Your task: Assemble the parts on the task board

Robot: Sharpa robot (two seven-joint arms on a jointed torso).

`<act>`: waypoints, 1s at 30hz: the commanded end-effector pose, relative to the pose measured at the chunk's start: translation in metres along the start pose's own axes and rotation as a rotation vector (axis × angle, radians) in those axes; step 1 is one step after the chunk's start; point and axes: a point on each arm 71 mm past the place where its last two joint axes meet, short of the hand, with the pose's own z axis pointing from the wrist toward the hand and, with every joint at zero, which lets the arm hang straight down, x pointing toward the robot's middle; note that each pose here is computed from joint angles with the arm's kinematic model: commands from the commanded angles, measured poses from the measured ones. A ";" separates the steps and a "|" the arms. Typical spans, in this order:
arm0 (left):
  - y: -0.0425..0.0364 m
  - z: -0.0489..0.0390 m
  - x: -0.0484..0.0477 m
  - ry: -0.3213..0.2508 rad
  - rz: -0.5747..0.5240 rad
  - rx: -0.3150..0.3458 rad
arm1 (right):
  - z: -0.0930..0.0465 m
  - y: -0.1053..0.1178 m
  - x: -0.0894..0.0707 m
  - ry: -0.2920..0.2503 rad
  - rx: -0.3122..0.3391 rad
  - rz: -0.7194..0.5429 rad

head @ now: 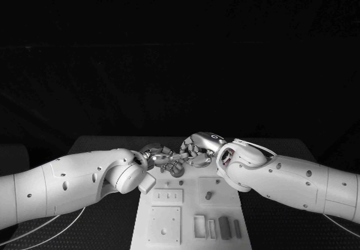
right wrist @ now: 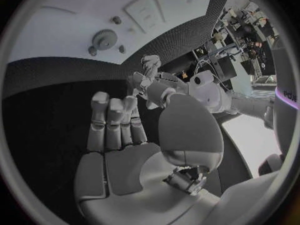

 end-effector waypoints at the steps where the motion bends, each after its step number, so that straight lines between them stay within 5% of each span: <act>1: -0.0025 0.0002 0.0009 0.003 -0.017 0.020 | 0.000 0.002 0.003 0.017 -0.006 -0.012; 13: -0.0055 0.0030 0.0102 0.043 -0.029 0.024 | 0.001 0.006 0.007 0.027 -0.015 -0.007; 30: -0.0028 0.0030 0.0056 0.025 -0.033 0.002 | -0.001 0.010 0.011 0.028 -0.025 0.009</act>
